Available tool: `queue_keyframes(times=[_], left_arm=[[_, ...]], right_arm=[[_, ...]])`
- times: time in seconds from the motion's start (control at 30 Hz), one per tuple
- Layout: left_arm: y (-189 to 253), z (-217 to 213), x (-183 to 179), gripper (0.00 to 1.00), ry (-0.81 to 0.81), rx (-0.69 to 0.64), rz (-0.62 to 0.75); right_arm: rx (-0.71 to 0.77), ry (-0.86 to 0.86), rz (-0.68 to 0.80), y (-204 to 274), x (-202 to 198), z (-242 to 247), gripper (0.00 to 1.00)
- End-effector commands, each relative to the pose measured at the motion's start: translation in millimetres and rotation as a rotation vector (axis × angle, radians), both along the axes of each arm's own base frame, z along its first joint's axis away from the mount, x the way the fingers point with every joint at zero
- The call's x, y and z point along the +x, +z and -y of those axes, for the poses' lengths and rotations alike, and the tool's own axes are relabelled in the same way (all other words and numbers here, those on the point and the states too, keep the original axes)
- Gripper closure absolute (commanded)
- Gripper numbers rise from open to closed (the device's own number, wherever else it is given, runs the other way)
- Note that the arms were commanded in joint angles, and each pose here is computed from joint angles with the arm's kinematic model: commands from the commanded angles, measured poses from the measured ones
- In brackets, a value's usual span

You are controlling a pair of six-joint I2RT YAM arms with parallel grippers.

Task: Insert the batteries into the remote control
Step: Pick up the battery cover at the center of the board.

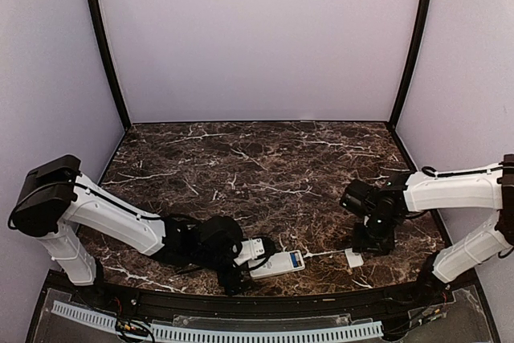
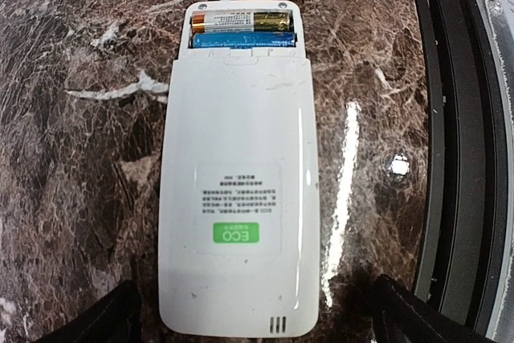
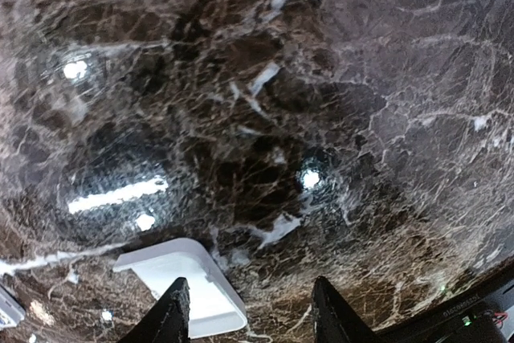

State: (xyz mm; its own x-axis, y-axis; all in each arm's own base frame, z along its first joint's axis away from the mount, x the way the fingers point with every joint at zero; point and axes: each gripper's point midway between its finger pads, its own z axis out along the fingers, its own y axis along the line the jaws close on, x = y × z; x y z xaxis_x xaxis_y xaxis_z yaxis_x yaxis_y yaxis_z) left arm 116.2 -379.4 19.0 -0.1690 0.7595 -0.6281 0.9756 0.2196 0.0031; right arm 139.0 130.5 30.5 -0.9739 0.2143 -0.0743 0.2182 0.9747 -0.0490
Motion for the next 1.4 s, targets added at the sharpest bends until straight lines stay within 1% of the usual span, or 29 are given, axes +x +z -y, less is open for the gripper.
queue_keyframes(times=[0.0, 0.07, 0.13, 0.2, 0.27, 0.3, 0.4, 0.5, 0.57, 0.6, 0.73, 0.83, 0.93, 1.07, 1.2, 1.3, 1.37], left_arm=[[15, -10, 1, 0.01, 0.002, 0.034, 0.034], [24, -11, 1, 0.01, 0.009, 0.020, 0.045], [41, -12, 8, 0.01, 0.038, -0.008, 0.089], [64, -10, 10, 0.01, 0.038, -0.062, 0.121], [96, -9, 11, 0.01, 0.035, -0.139, 0.163], [103, -9, 12, 0.01, 0.033, -0.156, 0.176], [125, -13, 15, 0.01, 0.032, -0.193, 0.231], [129, -20, 18, 0.01, 0.042, -0.171, 0.255], [135, -23, 20, 0.01, 0.057, -0.171, 0.269], [140, -25, 21, 0.01, 0.064, -0.180, 0.274], [158, -29, 19, 0.01, 0.074, -0.234, 0.285], [170, -30, 17, 0.01, 0.075, -0.284, 0.285], [174, -29, 14, 0.01, 0.073, -0.315, 0.266], [191, -17, 10, 0.01, 0.075, -0.407, 0.225], [213, -3, 8, 0.01, 0.097, -0.497, 0.160], [241, 7, 10, 0.01, 0.136, -0.574, 0.101], [259, 12, 14, 0.01, 0.157, -0.620, 0.078]], right_arm=[[0.013, 0.035, -0.045, -8, 4, -7, 0.55], [0.016, 0.053, -0.078, -10, 0, -10, 0.61], [0.066, 0.088, -0.126, -14, -6, -20, 0.64], [0.103, 0.133, -0.204, -18, -18, -27, 0.65], [0.100, 0.158, -0.251, -21, -24, -28, 0.69], [0.107, 0.166, -0.259, -21, -24, -29, 0.72], [0.172, 0.194, -0.240, -17, -18, -45, 0.80], [0.263, 0.229, -0.212, -17, -8, -68, 0.92], [0.271, 0.241, -0.200, -19, -2, -74, 0.99], [0.262, 0.244, -0.191, -19, 1, -75, 1.00], [0.237, 0.269, -0.128, -12, 16, -76, 1.00], [0.262, 0.344, -0.020, 10, 27, -88, 1.00], [0.306, 0.428, 0.141, 45, 38, -106, 1.00], [0.337, 0.475, 0.354, 92, 49, -115, 1.00], [0.419, 0.567, 0.632, 160, 53, -146, 1.00], [0.514, 0.635, 0.840, 215, 51, -177, 1.00], [0.541, 0.674, 0.956, 243, 50, -195, 1.00]])
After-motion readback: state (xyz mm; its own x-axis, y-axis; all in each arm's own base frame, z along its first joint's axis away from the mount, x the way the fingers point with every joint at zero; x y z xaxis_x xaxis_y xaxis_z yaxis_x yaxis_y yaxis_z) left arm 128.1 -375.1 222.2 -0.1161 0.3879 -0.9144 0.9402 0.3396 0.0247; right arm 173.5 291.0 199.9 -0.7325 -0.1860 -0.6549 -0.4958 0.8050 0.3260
